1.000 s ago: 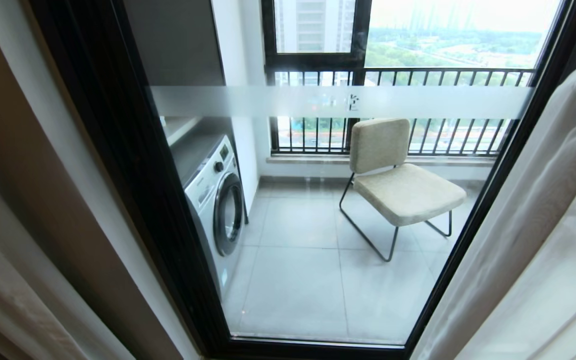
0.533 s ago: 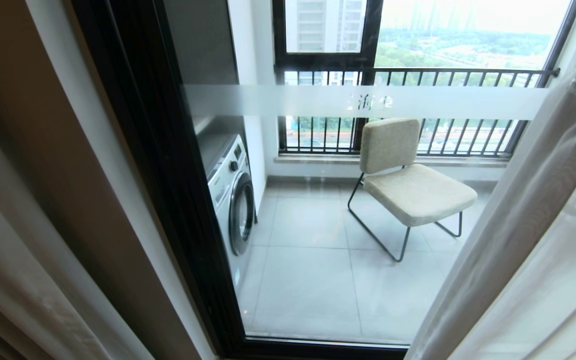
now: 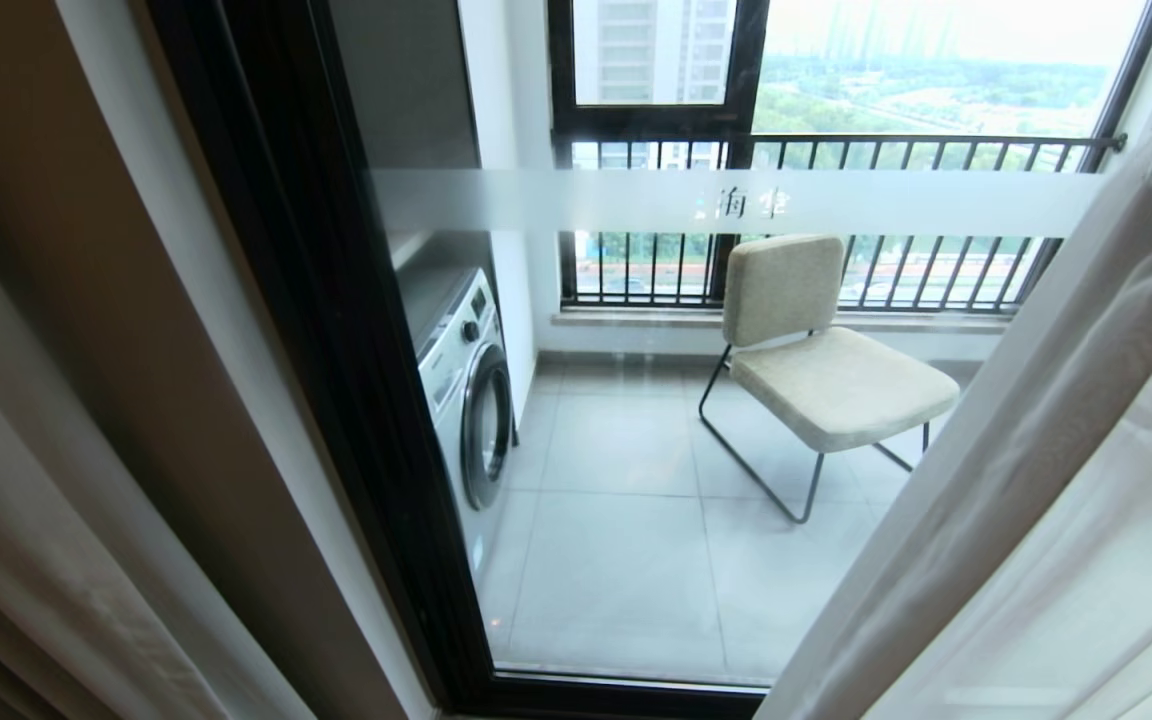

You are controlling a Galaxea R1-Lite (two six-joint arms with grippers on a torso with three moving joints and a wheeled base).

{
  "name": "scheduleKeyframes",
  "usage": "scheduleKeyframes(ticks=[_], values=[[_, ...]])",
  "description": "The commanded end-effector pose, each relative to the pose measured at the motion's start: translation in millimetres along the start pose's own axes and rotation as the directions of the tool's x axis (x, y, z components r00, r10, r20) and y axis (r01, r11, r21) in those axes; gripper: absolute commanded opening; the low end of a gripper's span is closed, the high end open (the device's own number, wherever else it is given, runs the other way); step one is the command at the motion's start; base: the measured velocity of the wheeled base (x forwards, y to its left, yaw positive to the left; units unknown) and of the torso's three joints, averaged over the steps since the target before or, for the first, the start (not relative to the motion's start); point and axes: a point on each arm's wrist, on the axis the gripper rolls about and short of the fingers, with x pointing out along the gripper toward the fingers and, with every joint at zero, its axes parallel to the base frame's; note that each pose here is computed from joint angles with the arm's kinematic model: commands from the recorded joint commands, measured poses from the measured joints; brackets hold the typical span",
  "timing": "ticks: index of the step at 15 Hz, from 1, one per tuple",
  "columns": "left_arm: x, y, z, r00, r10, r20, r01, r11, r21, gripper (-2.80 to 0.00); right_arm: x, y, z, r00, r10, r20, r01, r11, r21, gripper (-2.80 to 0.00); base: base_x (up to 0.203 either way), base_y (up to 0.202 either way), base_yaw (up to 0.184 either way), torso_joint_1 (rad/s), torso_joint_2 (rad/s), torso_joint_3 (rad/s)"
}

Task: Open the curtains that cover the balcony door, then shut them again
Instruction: Close the inner curtains on both sides

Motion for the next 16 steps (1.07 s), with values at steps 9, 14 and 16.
scheduleKeyframes(ticks=[9, 14, 16], values=[[0, 0.0, 0, 1.0, 0.001, 0.001, -0.001, 1.0, -0.001, -2.8, 19, 49, -3, 0.985, 0.171, 0.036, -0.168, 0.984, -0.066, -2.8, 0.0, 0.0, 0.0, 0.0, 0.0, 0.0], [0, 0.0, 0, 1.0, 0.0, 0.001, 0.0, 1.0, -0.001, -2.8, 20, 57, -3, 0.982, 0.182, 0.039, -0.179, 0.981, -0.076, -2.8, 0.0, 0.0, 0.0, 0.0, 0.0, 0.0], [0, 0.0, 0, 1.0, 0.0, 0.001, 0.0, 1.0, -0.001, -2.8, 21, 56, -3, 0.991, 0.132, 0.033, -0.13, 0.989, -0.071, -2.8, 0.0, 0.0, 0.0, 0.0, 0.0, 0.0]])
